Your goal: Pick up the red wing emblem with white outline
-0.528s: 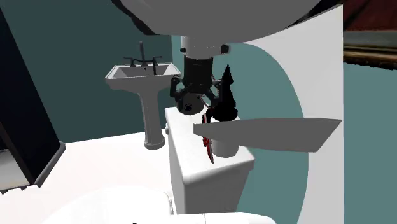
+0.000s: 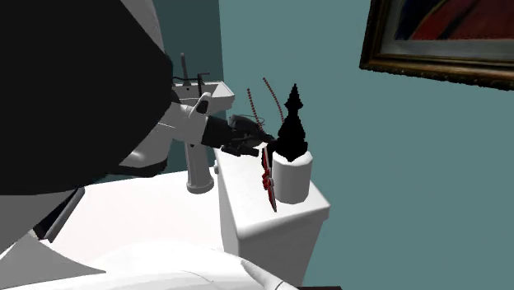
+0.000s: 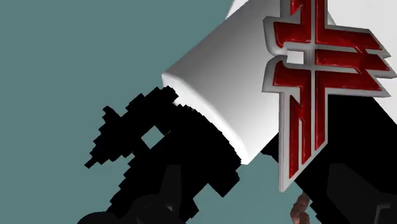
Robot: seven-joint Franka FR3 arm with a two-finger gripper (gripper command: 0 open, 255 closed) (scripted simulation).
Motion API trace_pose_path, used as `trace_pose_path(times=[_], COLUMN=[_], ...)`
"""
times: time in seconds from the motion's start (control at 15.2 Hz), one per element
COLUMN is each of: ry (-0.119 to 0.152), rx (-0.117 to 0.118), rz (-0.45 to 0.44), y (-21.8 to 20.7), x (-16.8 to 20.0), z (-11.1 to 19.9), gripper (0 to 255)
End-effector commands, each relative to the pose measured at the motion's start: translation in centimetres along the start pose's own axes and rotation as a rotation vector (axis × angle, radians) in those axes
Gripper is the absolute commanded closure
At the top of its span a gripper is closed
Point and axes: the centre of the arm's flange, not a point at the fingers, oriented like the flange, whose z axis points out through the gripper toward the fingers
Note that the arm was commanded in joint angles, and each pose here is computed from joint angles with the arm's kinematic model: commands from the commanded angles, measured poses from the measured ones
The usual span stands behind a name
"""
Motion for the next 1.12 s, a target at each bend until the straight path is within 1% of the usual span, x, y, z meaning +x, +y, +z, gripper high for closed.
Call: trace_pose_path(times=[0.0,0.4,0.59,0.66,1.06], ry=[0.131,0.131,0.131,0.131,0.131], rx=[-0.189,-0.189,-0.189,-0.189,-0.189], rz=[0.088,0.088,0.088,0.088,0.088], y=[-3.9,-6.2,-6.4,-6.4,-6.4], x=[-1.1,-3.0,-3.2,-3.1,-3.1], z=[1.0,2.2,2.3,2.2,2.2], gripper=[0,0,0,255,255])
